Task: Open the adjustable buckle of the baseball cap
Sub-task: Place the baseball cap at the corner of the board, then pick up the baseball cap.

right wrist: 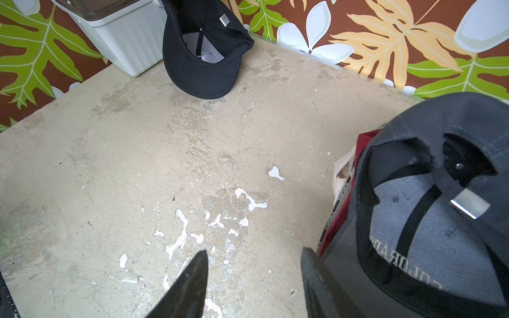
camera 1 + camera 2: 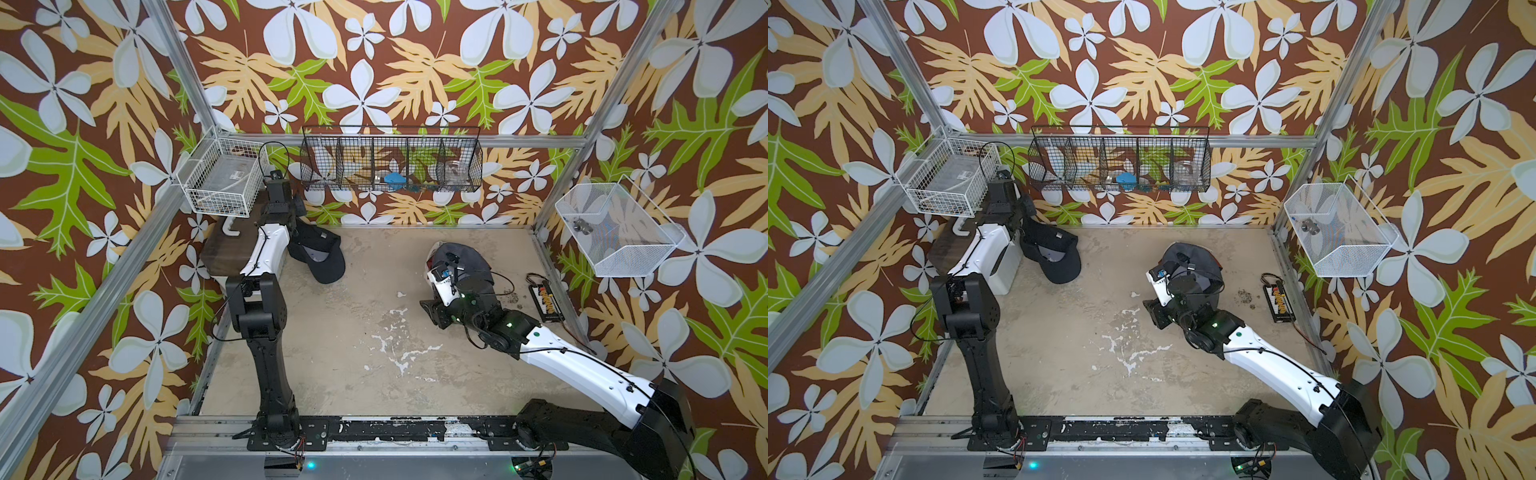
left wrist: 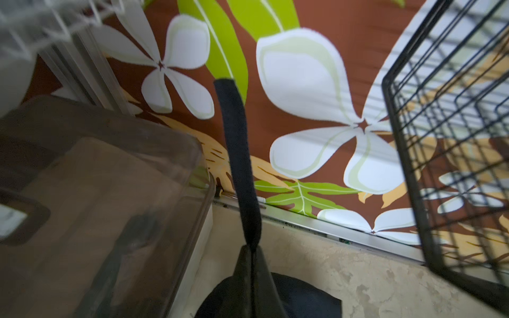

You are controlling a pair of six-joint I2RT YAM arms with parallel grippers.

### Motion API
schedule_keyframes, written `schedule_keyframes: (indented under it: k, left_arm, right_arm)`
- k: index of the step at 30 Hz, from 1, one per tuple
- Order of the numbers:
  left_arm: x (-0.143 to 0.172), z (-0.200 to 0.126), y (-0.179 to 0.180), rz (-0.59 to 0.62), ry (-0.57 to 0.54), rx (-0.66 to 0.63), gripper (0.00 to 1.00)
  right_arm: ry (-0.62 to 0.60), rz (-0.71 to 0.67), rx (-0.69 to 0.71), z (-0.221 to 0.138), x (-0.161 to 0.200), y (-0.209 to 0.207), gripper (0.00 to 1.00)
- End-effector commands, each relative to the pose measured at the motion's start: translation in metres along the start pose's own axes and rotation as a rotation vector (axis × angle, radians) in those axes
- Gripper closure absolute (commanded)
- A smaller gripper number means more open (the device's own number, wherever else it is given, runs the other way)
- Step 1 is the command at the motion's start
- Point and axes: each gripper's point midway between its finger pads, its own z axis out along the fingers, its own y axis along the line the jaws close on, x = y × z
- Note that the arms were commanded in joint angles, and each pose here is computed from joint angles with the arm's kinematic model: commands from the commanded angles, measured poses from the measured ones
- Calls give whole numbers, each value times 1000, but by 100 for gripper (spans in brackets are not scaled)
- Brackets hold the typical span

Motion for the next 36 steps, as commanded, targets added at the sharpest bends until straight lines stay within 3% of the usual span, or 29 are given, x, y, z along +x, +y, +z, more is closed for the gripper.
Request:
schedule_keyframes:
  k: [1,5,8,13,17,21,22,24,30,31,32,33,36]
  left_arm:
    - [-5,0,-2,12,5,13,97]
    - [0,-1,-6,5,26,41,73]
    - [-2,-10,-8,-10,25,57,63]
    - [-27,-41,-10,-39,-30,73,54]
    - [-51,-76,-13,-61,-82,101,52]
    - [-56,-107,-21,-72,-98,140,51]
    - [-56,-114,-23,-71,-99,147,48]
    - [-48,-126,-31,-66,-89,162,29]
    - [-38,-166,-54,-60,-91,218,28]
    - [-37,-172,-60,-60,-90,235,19]
    - [-34,-180,-67,-56,-88,255,17]
    - [-31,-188,-73,-48,-88,268,5]
    - [-18,-212,-95,-29,-81,326,2]
  right_arm:
    - [-18,8,-1,-1,-8,1,44]
    - [-33,14,-2,-7,-11,1,44]
    - [-41,19,-2,-12,-14,0,44]
    - [-50,28,-4,-20,-16,1,44]
    - [-66,35,6,-31,-19,-1,44]
    - [-71,33,30,-40,-20,-6,42]
    - [-73,32,37,-42,-21,-7,41]
    - [-87,32,57,-49,-26,-10,40]
    - [-141,41,146,-77,-47,-25,34]
    - [-147,46,165,-81,-50,-29,33]
    - [-152,51,191,-86,-52,-33,30]
    - [-158,57,208,-90,-53,-36,29]
    - [-171,80,271,-102,-55,-47,22]
